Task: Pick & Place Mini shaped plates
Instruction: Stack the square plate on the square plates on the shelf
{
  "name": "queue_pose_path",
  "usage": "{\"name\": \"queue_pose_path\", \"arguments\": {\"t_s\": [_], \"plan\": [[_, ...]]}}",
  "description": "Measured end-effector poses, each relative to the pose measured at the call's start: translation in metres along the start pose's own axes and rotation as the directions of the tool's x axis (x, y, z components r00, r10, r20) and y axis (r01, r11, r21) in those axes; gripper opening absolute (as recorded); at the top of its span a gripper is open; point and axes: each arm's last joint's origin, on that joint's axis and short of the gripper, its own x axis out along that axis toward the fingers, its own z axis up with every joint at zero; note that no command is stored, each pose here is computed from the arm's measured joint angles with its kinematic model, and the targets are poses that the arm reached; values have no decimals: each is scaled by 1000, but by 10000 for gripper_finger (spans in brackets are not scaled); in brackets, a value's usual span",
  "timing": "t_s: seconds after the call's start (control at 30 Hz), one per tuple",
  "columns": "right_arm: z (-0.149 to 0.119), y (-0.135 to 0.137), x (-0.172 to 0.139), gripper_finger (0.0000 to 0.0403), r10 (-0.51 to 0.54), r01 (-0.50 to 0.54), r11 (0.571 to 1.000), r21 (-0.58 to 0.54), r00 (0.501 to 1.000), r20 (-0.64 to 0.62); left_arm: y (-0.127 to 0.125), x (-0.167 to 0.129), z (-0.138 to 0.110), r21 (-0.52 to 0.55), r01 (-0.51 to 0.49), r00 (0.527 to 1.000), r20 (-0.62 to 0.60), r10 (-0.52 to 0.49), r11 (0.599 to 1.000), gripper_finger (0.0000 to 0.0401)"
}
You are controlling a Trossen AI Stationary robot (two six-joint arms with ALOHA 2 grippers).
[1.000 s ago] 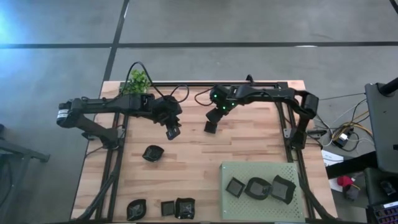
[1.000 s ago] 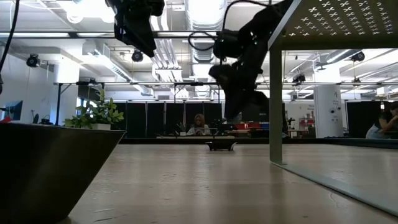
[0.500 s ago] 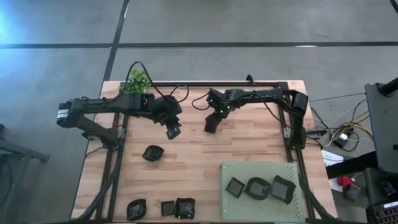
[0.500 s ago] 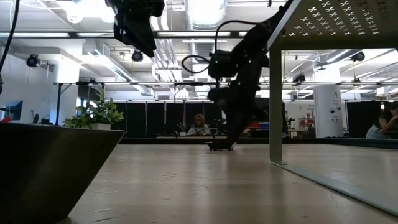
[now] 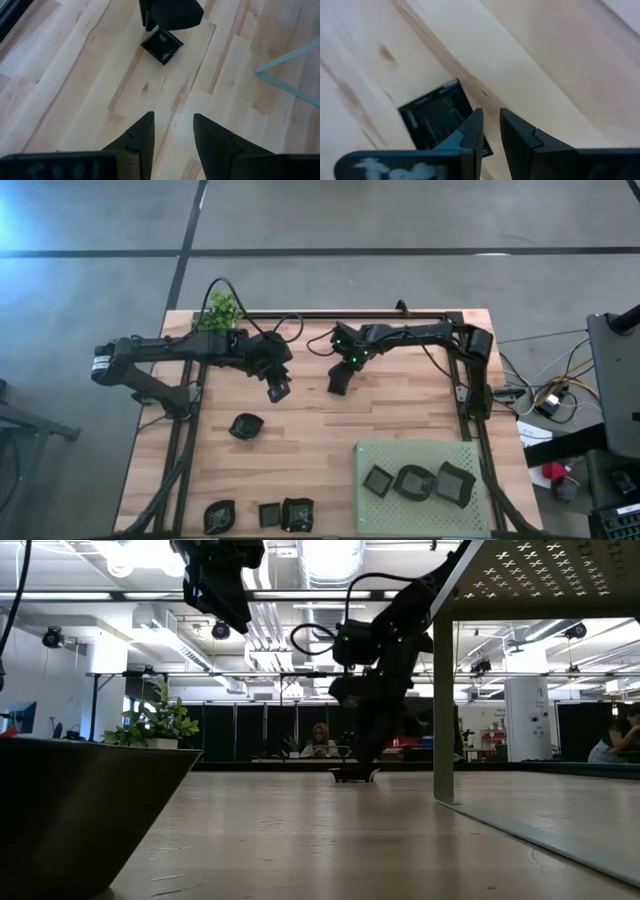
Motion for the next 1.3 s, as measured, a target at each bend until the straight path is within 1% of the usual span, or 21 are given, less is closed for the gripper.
{"name": "queue_pose_path", "arguments": {"t_s": [0.2, 0.3, 0.73, 0.9, 1.0, 1.3], "plan": [[0, 3, -5, 61, 48, -48, 998, -39, 999, -2, 1, 0, 0, 0, -1, 1000, 0, 1, 1000, 128], [0, 2, -1, 61, 49, -50, 997, -58, 999, -15, 1, 0, 0, -2, -3, 1000, 0, 3, 1000, 128], [-1, 0, 6, 61, 48, -49, 996, -71, 999, -17, 2, 0, 1, 3, -4, 1000, 1, 4, 1000, 128], [-3, 0, 16, 61, 60, -65, 993, -102, 997, -49, 2, 0, 0, 10, -5, 1000, 0, 5, 1000, 128], [-4, 1, 17, 61, 64, -70, 991, -119, 997, -53, 2, 0, 0, 12, -6, 1000, -4, 6, 1000, 128], [0, 5, 12, 61, 82, -87, 989, -122, 996, -39, 2, 0, 0, 12, -6, 1000, -4, 6, 1000, 128]]}}
